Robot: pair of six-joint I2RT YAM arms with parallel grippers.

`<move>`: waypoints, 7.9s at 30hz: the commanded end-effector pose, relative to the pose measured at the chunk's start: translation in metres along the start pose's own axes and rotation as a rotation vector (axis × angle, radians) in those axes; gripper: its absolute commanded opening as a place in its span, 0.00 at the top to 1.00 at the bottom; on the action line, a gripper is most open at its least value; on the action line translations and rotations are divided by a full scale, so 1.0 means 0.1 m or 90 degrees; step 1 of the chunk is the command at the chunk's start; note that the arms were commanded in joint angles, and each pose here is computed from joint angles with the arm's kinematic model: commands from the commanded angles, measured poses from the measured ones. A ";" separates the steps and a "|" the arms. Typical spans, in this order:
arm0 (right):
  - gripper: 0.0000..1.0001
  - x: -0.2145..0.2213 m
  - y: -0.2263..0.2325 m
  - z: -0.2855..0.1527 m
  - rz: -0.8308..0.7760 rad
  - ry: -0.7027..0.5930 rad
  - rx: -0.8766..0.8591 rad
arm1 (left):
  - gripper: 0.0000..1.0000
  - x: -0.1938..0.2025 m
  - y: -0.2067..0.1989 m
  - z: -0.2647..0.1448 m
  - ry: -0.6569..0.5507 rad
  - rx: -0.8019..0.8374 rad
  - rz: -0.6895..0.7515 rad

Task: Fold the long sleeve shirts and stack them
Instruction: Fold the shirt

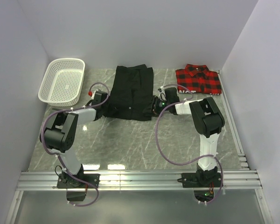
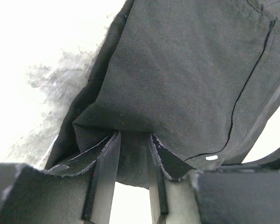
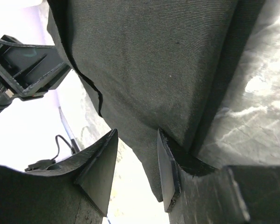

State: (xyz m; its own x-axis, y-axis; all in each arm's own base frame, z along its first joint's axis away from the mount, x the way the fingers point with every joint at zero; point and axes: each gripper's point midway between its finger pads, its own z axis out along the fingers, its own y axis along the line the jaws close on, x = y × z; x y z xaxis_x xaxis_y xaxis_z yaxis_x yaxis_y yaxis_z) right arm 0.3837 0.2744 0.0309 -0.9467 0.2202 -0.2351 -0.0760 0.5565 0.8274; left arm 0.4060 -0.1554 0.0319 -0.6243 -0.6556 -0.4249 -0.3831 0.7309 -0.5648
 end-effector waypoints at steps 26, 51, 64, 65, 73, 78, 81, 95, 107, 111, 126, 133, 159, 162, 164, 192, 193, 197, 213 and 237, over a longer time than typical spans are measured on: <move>0.51 -0.02 0.75 -0.97 -0.116 -0.165 0.017 | 0.29 0.31 -0.73 -1.10 -0.020 0.067 0.157; 0.52 0.55 0.79 -0.28 -0.092 -0.055 -0.083 | 0.58 0.06 -0.05 -0.15 0.014 -0.075 0.084; 0.52 0.57 0.77 -0.26 -0.100 -0.050 -0.071 | 0.70 0.00 -0.19 -0.14 0.016 -0.060 0.083; 0.52 0.56 0.77 -0.26 -0.100 -0.052 -0.071 | 0.70 0.00 -0.20 -0.15 0.015 -0.058 0.085; 0.52 0.57 0.80 -0.25 -0.108 -0.049 -0.068 | 0.79 -0.03 -0.20 -0.17 0.009 -0.061 0.090; 0.52 0.61 0.84 -0.23 -0.118 -0.039 -0.070 | 0.88 -0.06 -0.21 -0.18 0.002 -0.060 0.094; 0.52 0.66 0.94 -0.20 -0.128 -0.026 -0.085 | 0.97 -0.09 -0.21 -0.15 -0.006 -0.063 0.106; 0.52 1.18 1.39 0.30 -0.184 0.131 -0.166 | 0.99 -0.29 -0.26 -0.04 -0.062 -0.065 0.154; 0.52 1.58 0.65 0.65 -0.076 0.267 -0.091 | 0.99 -0.34 -0.15 0.17 -0.079 -0.109 0.154; 0.52 1.58 0.68 0.62 -0.083 0.264 -0.090 | 0.99 -0.34 -0.09 0.26 -0.080 -0.128 0.157; 0.52 0.96 1.22 0.01 -0.188 0.139 -0.119 | 0.88 -0.51 -0.17 0.15 -0.113 -0.125 0.162; 0.52 0.32 0.73 -0.38 -0.115 0.006 -0.079 | 0.68 -0.67 -0.32 -0.01 -0.148 -0.113 0.142; 0.48 -0.05 0.04 -0.95 -0.020 -0.172 0.027 | 0.30 -1.18 -0.81 0.16 -0.182 -0.039 0.253; 0.42 0.01 0.11 -0.97 -0.041 -0.171 0.045 | 0.25 -1.22 -0.81 0.34 -0.169 -0.042 0.276; 0.41 0.07 0.15 -0.98 -0.046 -0.169 0.052 | 0.25 -1.22 -0.78 0.48 -0.155 -0.047 0.286; 0.44 0.14 -0.16 -1.11 -0.023 -0.236 0.215 | 0.58 0.25 0.62 -0.19 0.032 -0.171 -0.125; 0.44 0.14 -0.20 -1.07 -0.017 -0.232 0.217 | 0.57 0.41 0.71 -0.36 0.050 -0.157 -0.149; 0.46 0.03 -0.08 -1.02 -0.038 -0.224 0.193 | 0.47 0.55 0.75 -0.73 0.032 -0.110 -0.212; 0.46 0.11 1.05 -0.52 -0.099 -0.132 -0.077 | 0.31 0.05 -0.80 -1.32 -0.067 0.160 0.045; 0.47 0.28 0.44 -0.18 -0.029 -0.107 -0.011 | 0.58 0.90 -0.53 -0.17 0.046 -0.001 0.123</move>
State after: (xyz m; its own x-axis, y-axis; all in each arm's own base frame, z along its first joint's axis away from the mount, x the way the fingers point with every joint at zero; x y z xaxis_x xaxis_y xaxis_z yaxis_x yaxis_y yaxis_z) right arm 0.3381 0.2942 0.0451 -0.9073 0.3330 -0.2569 -0.0382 0.5433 0.8387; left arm 0.3505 -0.2620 0.0371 -0.7632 -0.4717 -0.4416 -0.2134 0.8291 -0.5167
